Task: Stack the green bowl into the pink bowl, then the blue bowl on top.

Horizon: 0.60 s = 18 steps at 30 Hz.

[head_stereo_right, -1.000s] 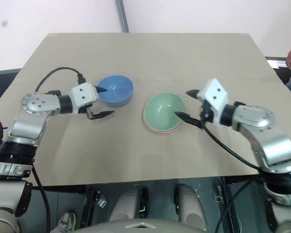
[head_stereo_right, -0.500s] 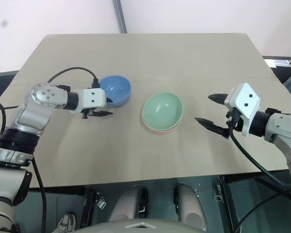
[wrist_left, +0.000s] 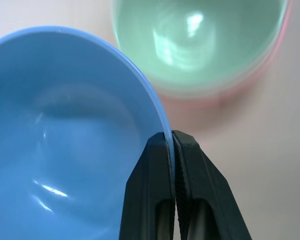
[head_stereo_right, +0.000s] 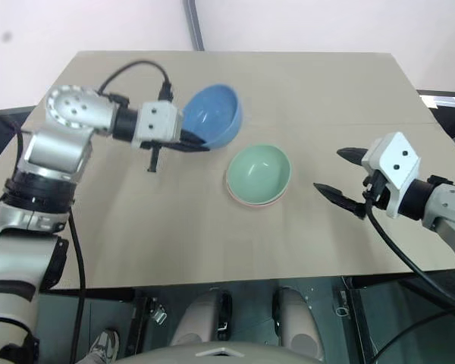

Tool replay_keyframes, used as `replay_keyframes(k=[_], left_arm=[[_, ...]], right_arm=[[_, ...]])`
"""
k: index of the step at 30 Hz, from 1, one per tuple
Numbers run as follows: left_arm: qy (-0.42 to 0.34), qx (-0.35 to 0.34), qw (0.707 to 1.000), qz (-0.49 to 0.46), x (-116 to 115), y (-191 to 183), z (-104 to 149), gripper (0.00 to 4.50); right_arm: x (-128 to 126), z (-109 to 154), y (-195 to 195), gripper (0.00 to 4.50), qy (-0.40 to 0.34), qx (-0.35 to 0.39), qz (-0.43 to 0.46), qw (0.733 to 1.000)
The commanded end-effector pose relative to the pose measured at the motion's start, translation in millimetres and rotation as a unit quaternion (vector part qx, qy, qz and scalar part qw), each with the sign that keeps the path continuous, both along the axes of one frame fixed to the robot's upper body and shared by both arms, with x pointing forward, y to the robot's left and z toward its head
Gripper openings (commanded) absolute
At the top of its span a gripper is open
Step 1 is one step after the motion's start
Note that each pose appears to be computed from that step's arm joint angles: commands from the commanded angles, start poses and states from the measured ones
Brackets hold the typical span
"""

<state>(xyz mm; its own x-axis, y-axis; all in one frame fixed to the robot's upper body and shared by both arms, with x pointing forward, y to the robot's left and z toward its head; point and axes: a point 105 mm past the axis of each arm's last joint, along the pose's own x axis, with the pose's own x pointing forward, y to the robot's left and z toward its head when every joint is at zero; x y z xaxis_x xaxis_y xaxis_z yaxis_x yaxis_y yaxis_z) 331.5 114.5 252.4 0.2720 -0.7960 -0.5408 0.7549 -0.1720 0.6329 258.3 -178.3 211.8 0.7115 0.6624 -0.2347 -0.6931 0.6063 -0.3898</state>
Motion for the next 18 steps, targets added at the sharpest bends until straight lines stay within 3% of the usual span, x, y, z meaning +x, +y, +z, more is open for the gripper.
replay_keyframes(k=[1,6,9,15,18], left_arm=[[0.006,-0.010,0.998,-0.068,-19.5,-20.9,10.7,0.06],[0.030,0.007,0.992,-0.123,-24.6,-39.8,-7.2,0.06],[0.032,0.022,0.989,-0.140,-20.9,-47.4,-19.3,0.93],[0.026,0.011,0.992,-0.127,-8.6,-57.1,-22.9,3.67],[0.052,-0.022,0.994,-0.096,-5.1,-45.6,-9.4,3.67]], right_arm=[[-8.2,13.7,-2.3,4.24,-0.034,-0.010,-0.013,0.999],[-12.1,13.8,-4.9,4.24,-0.038,-0.009,-0.030,0.999],[-14.1,12.9,-6.1,4.24,-0.036,-0.008,-0.039,0.999],[-18.0,12.3,-5.5,4.24,-0.036,-0.005,-0.049,0.998],[-18.9,11.1,-4.8,4.24,-0.035,-0.001,-0.050,0.998]])
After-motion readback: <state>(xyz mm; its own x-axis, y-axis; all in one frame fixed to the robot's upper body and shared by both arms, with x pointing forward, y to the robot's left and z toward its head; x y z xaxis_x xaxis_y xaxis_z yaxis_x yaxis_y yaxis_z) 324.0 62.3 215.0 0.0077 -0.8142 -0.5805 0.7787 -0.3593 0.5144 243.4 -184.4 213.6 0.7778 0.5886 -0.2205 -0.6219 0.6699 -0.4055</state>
